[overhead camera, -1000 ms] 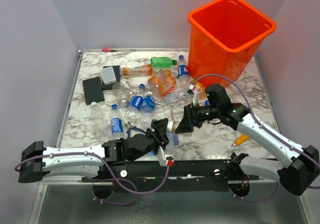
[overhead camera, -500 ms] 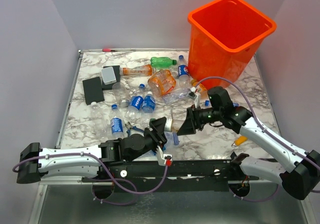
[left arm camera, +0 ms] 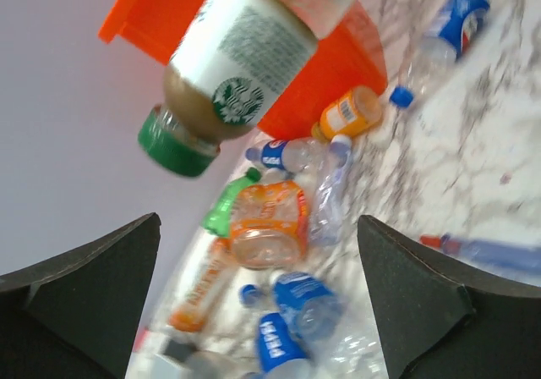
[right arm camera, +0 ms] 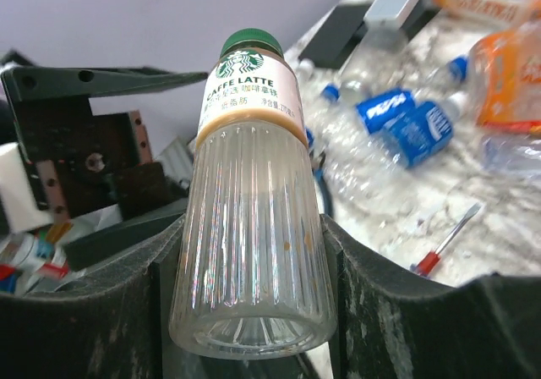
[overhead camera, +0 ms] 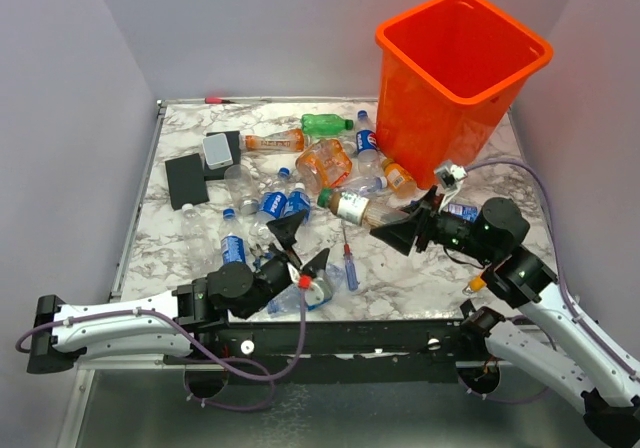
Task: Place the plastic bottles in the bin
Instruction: Place the plastic bottle in the trash bin.
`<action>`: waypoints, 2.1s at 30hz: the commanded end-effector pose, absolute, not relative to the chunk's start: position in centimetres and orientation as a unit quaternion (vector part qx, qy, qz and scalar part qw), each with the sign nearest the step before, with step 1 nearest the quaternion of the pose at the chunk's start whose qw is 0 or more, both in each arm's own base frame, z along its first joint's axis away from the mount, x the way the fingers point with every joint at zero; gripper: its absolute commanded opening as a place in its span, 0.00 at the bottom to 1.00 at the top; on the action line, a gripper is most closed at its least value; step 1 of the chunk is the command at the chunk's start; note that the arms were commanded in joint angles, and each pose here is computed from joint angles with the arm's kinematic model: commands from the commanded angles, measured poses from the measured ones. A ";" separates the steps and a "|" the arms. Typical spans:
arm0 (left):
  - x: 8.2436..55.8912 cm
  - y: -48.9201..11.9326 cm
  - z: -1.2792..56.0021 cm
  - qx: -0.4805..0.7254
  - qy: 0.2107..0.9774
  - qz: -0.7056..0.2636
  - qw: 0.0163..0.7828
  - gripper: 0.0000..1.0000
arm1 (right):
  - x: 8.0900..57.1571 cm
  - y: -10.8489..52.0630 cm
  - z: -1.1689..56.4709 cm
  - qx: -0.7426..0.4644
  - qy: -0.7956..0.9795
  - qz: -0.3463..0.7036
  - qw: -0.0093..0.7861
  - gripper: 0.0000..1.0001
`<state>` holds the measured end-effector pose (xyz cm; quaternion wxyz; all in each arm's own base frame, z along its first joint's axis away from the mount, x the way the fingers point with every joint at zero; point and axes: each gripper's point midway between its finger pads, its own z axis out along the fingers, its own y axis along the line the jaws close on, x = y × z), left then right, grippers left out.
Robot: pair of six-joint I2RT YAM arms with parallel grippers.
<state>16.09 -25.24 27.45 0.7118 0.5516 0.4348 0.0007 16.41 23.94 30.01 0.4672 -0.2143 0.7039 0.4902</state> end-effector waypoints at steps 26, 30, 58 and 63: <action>18.3 -30.3 41.2 -0.067 0.449 -0.746 0.487 0.94 | 17.1 23.1 34.6 -0.136 0.555 0.572 0.589 0.21; 18.6 -31.7 41.1 -0.052 0.457 -0.746 0.483 0.86 | 17.2 23.4 34.4 -0.136 0.555 0.578 0.583 0.21; 19.1 -34.0 38.7 -0.022 0.495 -0.682 0.539 0.18 | 18.9 22.6 31.9 -0.087 0.630 0.530 0.561 0.85; 20.6 -31.9 36.2 0.121 0.594 -0.524 0.599 0.05 | 16.7 20.8 32.4 -0.152 0.686 0.459 0.543 0.93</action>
